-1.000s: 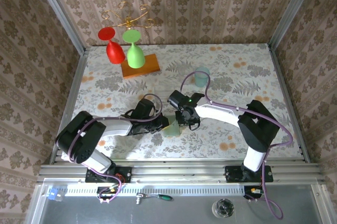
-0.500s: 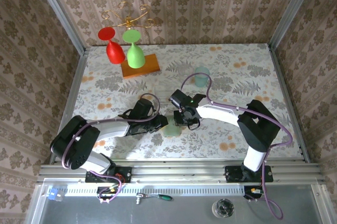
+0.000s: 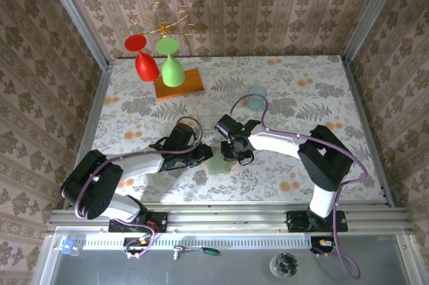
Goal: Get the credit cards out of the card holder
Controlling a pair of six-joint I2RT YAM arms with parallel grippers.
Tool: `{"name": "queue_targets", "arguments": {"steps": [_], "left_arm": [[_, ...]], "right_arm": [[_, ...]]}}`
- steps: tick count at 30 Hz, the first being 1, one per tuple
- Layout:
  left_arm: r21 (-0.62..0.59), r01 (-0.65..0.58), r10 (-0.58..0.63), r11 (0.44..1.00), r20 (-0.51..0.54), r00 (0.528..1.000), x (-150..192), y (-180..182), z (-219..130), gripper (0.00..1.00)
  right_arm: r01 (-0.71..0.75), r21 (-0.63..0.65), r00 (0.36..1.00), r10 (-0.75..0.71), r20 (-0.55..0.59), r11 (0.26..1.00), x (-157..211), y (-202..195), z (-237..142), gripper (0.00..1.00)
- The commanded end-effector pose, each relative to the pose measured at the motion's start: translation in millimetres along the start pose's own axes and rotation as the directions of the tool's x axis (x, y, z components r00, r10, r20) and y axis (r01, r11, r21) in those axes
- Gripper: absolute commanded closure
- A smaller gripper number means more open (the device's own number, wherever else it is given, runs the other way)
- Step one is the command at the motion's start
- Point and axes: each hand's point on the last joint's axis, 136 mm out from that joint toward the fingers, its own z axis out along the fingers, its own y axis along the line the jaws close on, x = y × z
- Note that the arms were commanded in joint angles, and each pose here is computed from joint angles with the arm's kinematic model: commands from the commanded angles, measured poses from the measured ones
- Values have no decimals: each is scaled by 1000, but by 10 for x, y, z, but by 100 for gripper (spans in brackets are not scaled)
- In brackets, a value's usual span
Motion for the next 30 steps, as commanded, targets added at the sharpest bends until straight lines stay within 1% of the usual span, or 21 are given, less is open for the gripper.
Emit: {"name": "queue_targets", "arguments": {"steps": [1,4,10,19,30], "left_arm": [[-1,-28,28,1000,15,999,-67,-72,-21,77],[4,-29,29,1000,18,999,-88,-99,-18,77],[7,-36,36,999,17,999,-104,-131,-10,77],[25,-24,23,999,17,1000,-113,-154,12,77],[30,-22,22,999,15,1000,-113,-157,31,77]], "right_arm": [[-20,55,1000,21,-21,998,77,-151,25,80],[-21,87,1000,21,-2,996,57,-208,-32,76],[-21,84,1000,20,8,996,34,-215,-65,75],[-42,23,998,42,-35,999,73,-114,88,79],[-52,26,996,53,-66,998,126,-160,173,82]]}}
